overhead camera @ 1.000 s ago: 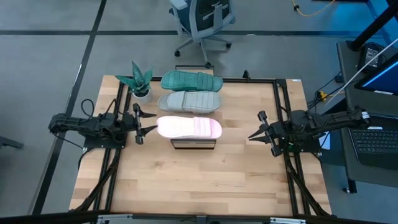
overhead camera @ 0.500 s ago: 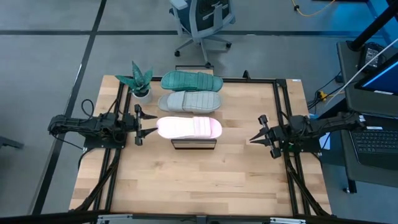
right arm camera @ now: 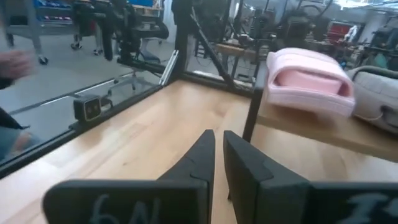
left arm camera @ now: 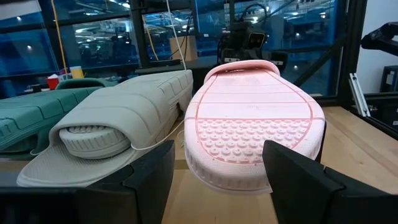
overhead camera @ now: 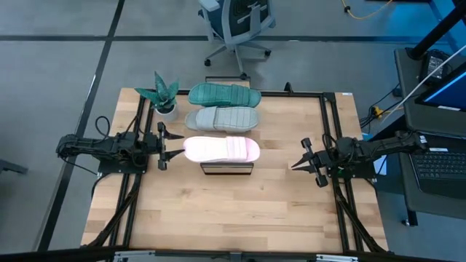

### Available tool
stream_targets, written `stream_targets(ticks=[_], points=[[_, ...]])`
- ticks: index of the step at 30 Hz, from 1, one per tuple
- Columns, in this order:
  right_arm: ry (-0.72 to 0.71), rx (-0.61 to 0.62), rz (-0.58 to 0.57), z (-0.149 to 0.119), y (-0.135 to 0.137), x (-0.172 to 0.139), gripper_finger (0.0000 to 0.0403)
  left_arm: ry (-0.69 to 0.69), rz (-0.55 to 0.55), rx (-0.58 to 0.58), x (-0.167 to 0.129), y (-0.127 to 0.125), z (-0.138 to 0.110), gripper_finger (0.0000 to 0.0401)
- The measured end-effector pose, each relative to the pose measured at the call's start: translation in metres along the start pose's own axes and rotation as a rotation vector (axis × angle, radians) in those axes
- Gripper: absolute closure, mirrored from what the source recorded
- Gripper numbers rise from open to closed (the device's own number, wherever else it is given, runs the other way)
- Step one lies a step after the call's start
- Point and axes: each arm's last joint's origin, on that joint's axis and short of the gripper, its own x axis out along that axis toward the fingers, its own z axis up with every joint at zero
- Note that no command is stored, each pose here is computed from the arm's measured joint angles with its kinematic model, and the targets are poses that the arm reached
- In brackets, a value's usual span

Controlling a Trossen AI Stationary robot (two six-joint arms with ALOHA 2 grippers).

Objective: Pick and place slippers onto the shelf
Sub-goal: Return to Home Position

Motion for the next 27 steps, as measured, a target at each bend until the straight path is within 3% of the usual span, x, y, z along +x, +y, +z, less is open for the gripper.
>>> stream_targets(ticks=[7, 13, 27], points=[[-0.072, -0.013, 0.076, -0.0044, 0.0033, 0.0001, 0.0366, 0.000, 0.001, 0.000, 0.0000, 0.0000, 0.0000, 0.0164], [-0.064, -0.008, -0.010, -0.0040, 0.0006, 0.0001, 0.0366, 0.000, 0.001, 0.000, 0.0000, 0.0000, 0.0000, 0.0164], [-0.073, 0.010, -0.031, -0.0031, 0.0004, -0.0019, 0.0366, 0.000, 0.001, 0.001, 0.0000, 0.0000, 0.0000, 0.0164]])
